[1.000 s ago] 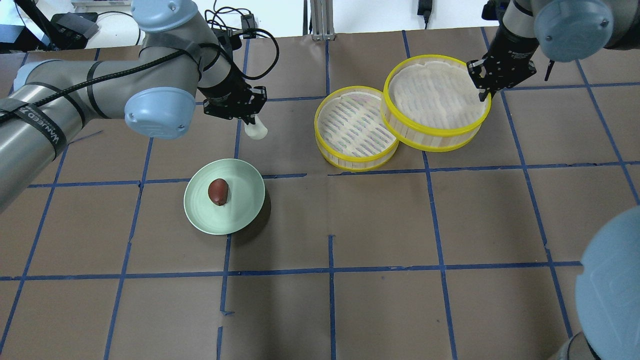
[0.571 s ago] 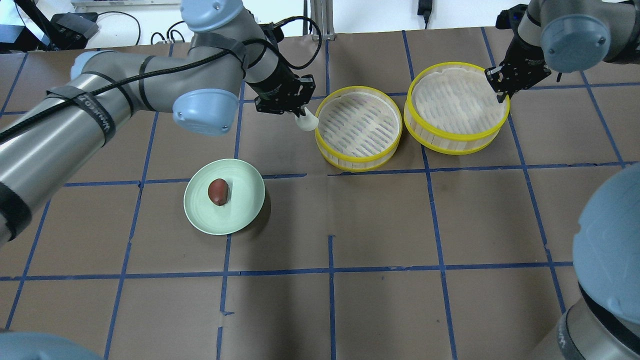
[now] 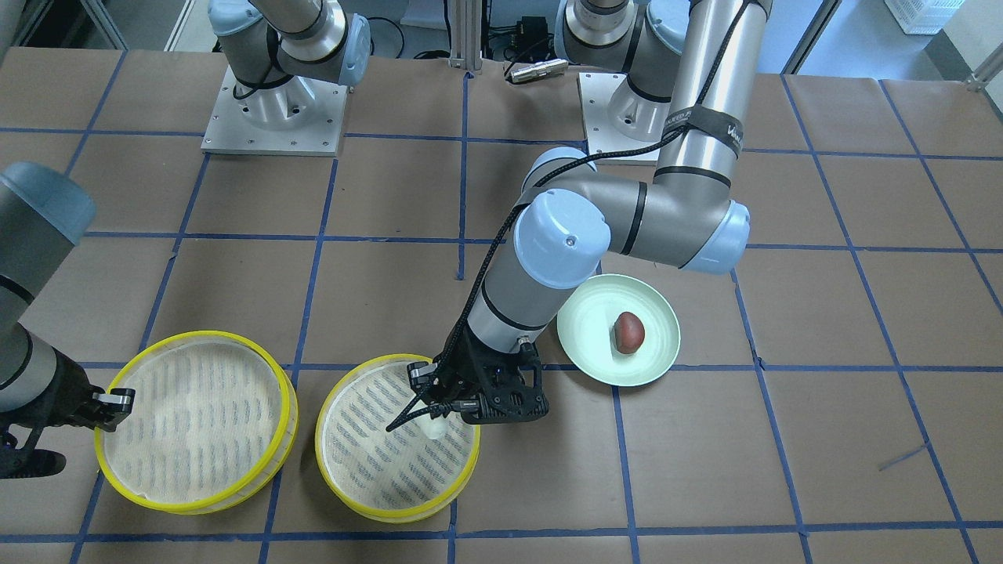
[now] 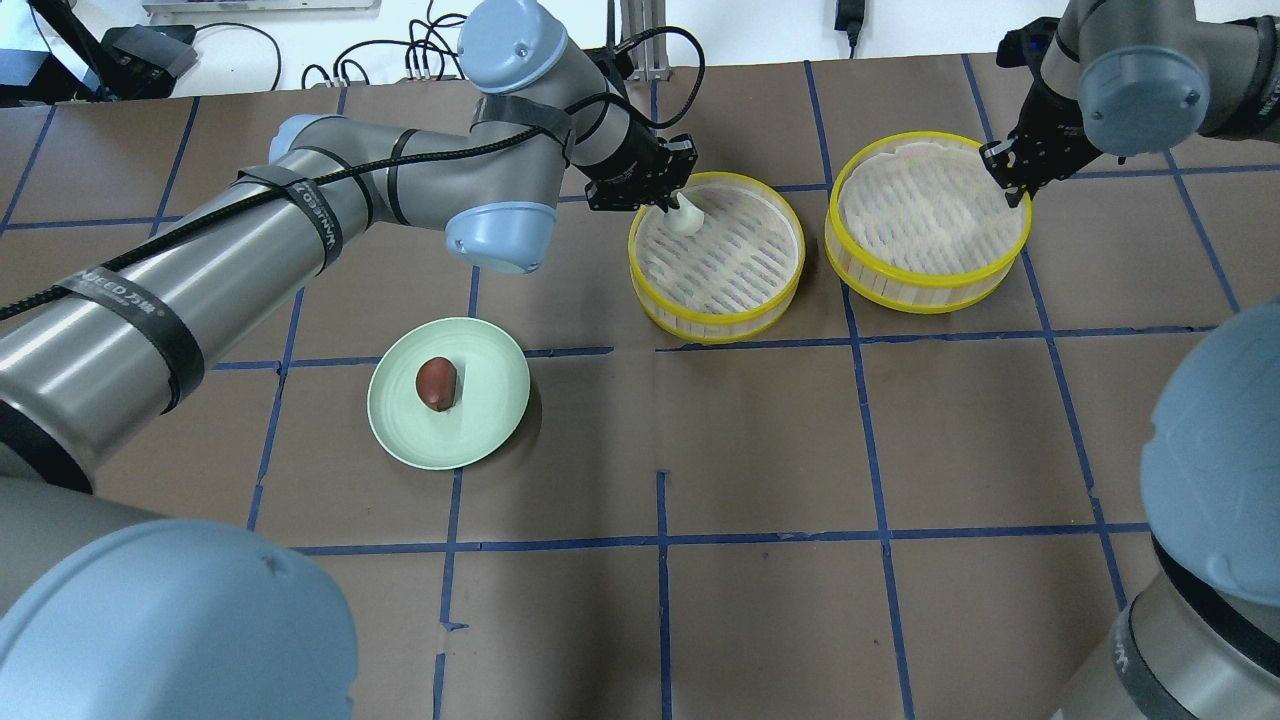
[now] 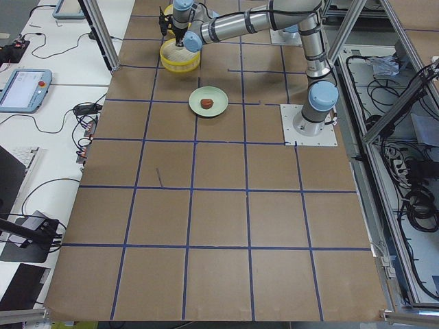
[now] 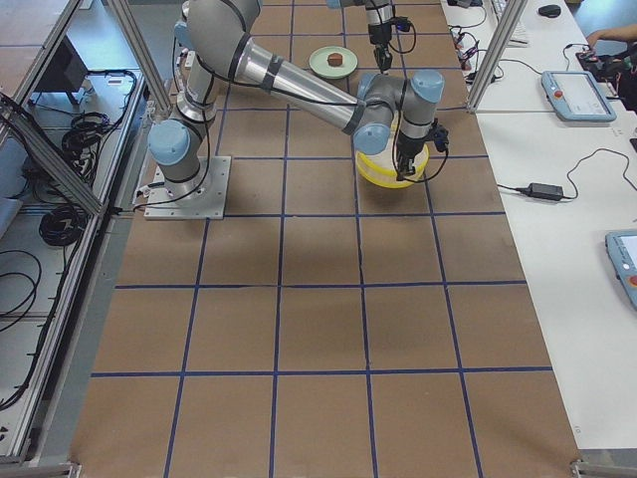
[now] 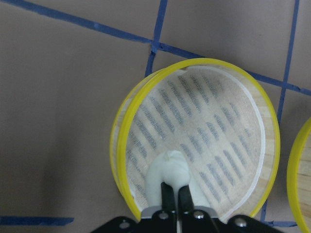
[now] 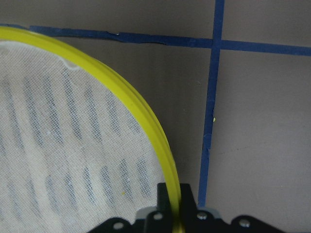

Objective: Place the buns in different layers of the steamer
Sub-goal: 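Lower the white bun into the lower steamer tier and open the left gripper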

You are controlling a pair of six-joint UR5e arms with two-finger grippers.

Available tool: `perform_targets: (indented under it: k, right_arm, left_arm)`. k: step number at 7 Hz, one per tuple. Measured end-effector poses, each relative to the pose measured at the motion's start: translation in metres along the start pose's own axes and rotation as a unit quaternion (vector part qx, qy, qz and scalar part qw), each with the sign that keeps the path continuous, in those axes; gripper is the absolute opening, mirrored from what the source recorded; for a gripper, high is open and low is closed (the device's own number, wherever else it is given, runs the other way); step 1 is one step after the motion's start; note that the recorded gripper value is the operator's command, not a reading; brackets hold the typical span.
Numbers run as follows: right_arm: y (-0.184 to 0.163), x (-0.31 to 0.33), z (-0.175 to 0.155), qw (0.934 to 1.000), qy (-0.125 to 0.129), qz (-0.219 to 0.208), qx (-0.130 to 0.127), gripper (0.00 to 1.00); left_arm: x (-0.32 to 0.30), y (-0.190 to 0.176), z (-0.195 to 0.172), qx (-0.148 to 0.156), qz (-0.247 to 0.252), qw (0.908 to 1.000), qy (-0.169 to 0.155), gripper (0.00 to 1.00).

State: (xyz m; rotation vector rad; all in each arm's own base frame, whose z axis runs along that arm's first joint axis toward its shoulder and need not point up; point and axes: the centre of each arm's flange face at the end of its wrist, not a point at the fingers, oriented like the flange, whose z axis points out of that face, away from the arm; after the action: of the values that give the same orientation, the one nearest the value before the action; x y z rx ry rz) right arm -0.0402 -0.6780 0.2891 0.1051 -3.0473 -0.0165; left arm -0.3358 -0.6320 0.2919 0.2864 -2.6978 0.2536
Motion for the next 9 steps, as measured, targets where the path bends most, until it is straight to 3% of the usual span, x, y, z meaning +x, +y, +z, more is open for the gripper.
perform_targets:
  k: [3,6,8,9]
  right_arm:
    - [0.000,0.003,0.000,1.0000,0.000,0.000,0.000,0.08]
    - [0.001,0.003,-0.003,1.0000,0.000,0.000,0.001,0.09]
    - [0.006,-0.002,-0.023,0.9999,0.000,0.010,0.005,0.09]
    - [0.010,-0.017,-0.035,0.9997,-0.003,0.022,0.006,0.09]
  left_arm:
    - [-0.002,-0.001,0.011,-0.004,-0.002,1.0000,0.004,1.00]
    - [-0.003,0.000,-0.004,0.002,0.018,0.9998,0.000,1.00]
    - [-0.041,-0.013,-0.043,-0.004,0.089,0.9945,-0.056,1.00]
    - [-0.073,-0.011,-0.065,-0.022,0.111,0.9902,-0.082,1.00]
